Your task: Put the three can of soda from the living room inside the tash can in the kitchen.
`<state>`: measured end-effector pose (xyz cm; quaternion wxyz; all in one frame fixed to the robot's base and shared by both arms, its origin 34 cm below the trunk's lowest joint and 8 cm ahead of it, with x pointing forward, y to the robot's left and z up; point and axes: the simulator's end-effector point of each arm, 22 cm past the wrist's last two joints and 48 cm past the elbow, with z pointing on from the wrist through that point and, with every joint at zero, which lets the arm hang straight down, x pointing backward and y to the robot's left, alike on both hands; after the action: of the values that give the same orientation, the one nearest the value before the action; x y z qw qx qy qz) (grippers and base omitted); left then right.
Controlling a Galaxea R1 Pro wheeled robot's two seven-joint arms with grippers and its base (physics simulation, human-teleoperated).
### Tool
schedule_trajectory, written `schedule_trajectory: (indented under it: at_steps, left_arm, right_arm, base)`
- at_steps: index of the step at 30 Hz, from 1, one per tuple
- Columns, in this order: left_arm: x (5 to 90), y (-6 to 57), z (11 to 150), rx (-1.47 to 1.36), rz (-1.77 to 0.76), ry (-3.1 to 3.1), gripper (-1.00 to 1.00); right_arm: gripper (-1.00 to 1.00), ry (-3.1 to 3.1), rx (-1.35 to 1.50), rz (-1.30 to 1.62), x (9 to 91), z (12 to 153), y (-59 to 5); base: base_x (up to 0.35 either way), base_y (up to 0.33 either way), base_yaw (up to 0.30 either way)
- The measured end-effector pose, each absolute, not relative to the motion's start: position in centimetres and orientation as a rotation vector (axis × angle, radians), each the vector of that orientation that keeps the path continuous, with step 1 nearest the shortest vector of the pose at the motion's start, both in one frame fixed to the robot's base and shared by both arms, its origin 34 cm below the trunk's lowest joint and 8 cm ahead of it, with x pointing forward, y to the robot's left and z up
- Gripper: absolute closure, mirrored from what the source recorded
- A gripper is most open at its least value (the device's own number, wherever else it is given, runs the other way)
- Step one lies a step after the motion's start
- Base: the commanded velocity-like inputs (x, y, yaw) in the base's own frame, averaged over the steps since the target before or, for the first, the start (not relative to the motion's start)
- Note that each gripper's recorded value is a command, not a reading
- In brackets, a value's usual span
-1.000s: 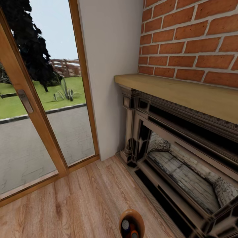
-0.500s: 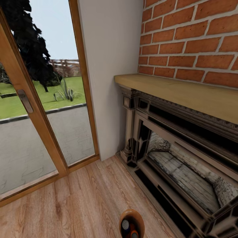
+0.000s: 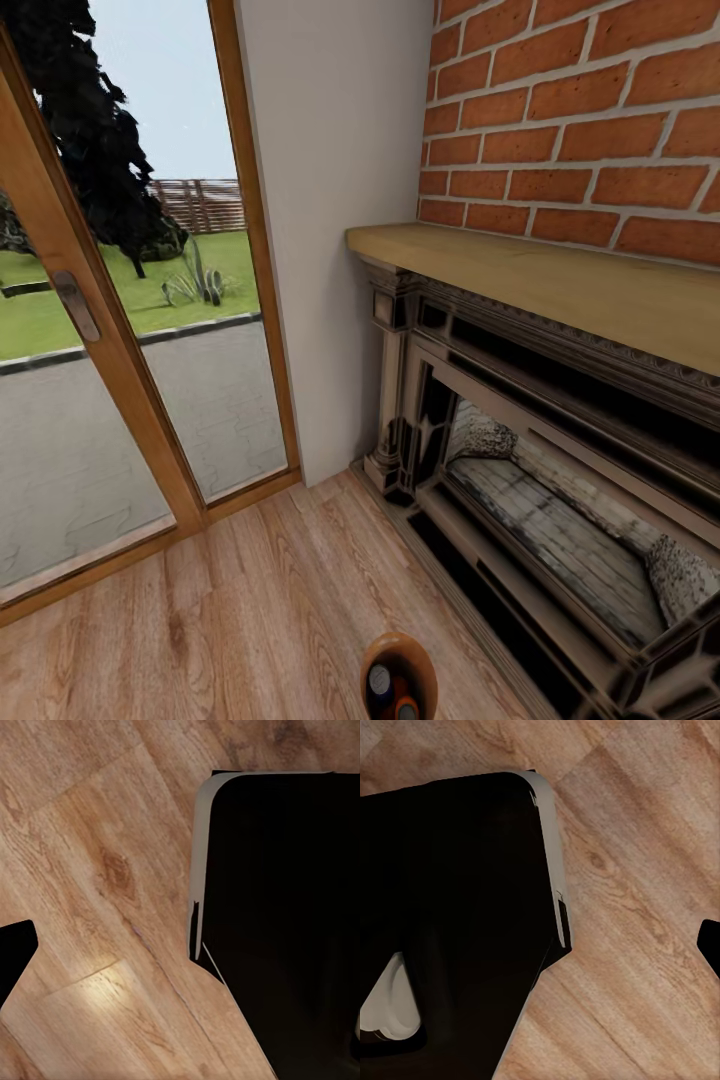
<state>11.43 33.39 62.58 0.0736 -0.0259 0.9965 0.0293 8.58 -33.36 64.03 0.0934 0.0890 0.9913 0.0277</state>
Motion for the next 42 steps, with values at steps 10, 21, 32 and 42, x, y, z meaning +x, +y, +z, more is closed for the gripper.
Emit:
schedule_trajectory:
  at_steps: [10,21,32,42]
  left_arm:
    - [11.41,33.41,62.58,-0.078,0.088,2.992,-1.00]
    - [11.41,33.44,62.58,-0.077,0.089,2.992,-1.00]
    - [11.43,33.42,62.58,-0.077,0.089,2.992,-1.00]
    - [11.39,33.42,62.58,-0.077,0.089,2.993,-1.00]
  right_arm:
    - [-1.00,2.942,0.264,0.082,8.58,64.03,-33.36]
    - [-1.00,2.942,0.264,0.082,8.58,64.03,-33.36]
    - [-1.00,2.942,0.264,0.082,8.58,64.03,-33.36]
    - [-1.00,2.942,0.264,0.082,8.58,64.03,-33.36]
  base:
    - [0.000,0.000,0.000]
    - [0.000,0.000,0.000]
    - [0.000,0.000,0.000]
    - [0.000,0.000,0.000]
